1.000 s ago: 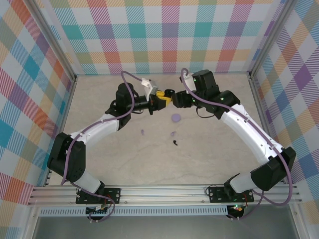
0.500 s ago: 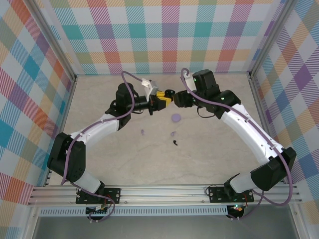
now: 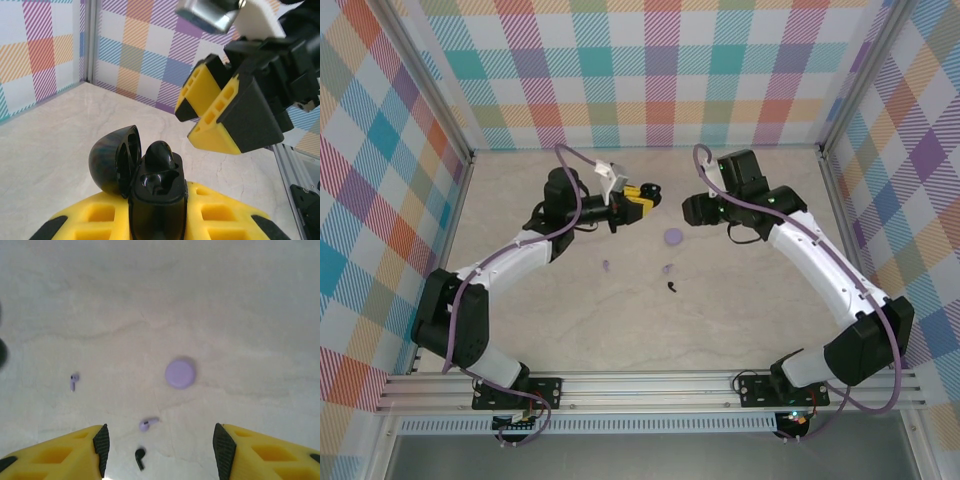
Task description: Insert the wireless bluetooth earbuds into the charging case
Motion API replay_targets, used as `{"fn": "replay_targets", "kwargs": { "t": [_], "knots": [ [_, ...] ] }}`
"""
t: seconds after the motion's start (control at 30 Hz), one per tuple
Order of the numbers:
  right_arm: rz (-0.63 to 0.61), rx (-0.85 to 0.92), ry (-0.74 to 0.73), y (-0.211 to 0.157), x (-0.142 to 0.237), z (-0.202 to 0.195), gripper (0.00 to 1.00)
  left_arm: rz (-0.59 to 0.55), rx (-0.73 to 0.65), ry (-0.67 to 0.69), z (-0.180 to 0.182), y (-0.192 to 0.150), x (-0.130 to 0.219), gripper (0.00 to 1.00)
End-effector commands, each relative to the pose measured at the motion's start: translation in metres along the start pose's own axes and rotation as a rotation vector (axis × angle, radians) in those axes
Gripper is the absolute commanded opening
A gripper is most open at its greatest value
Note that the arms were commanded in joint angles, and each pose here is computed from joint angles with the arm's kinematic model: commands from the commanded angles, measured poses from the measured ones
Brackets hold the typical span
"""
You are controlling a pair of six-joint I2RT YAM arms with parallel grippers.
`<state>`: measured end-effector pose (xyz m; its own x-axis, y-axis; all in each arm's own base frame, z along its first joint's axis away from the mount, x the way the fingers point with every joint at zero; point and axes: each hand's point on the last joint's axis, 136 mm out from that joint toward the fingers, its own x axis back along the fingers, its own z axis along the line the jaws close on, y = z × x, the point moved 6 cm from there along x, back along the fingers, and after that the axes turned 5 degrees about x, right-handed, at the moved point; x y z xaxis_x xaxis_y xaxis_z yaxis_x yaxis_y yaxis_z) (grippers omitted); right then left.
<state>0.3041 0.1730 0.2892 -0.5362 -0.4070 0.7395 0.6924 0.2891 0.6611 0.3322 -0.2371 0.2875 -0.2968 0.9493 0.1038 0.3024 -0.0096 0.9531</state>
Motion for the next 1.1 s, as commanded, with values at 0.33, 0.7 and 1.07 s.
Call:
{"fn": "replay_targets", "kwargs": {
  "t": [0.33,0.7,1.07],
  "knots": [
    [0.389,-0.132,0.262,-0.098,-0.052,0.020,0.56,-0.026,-0.052,-0.147,-0.028,-0.004,0.036,0.13],
    [0.571,-0.119,0.220,-0.134,-0.106,0.033,0.53,0.007,-0.027,-0.129,-0.041,-0.020,0.048,0.14],
    [0.645,-0.082,0.190,-0.140,-0.132,0.046,0.45,0.043,-0.036,-0.127,-0.052,-0.028,0.051,0.14]
  ]
}}
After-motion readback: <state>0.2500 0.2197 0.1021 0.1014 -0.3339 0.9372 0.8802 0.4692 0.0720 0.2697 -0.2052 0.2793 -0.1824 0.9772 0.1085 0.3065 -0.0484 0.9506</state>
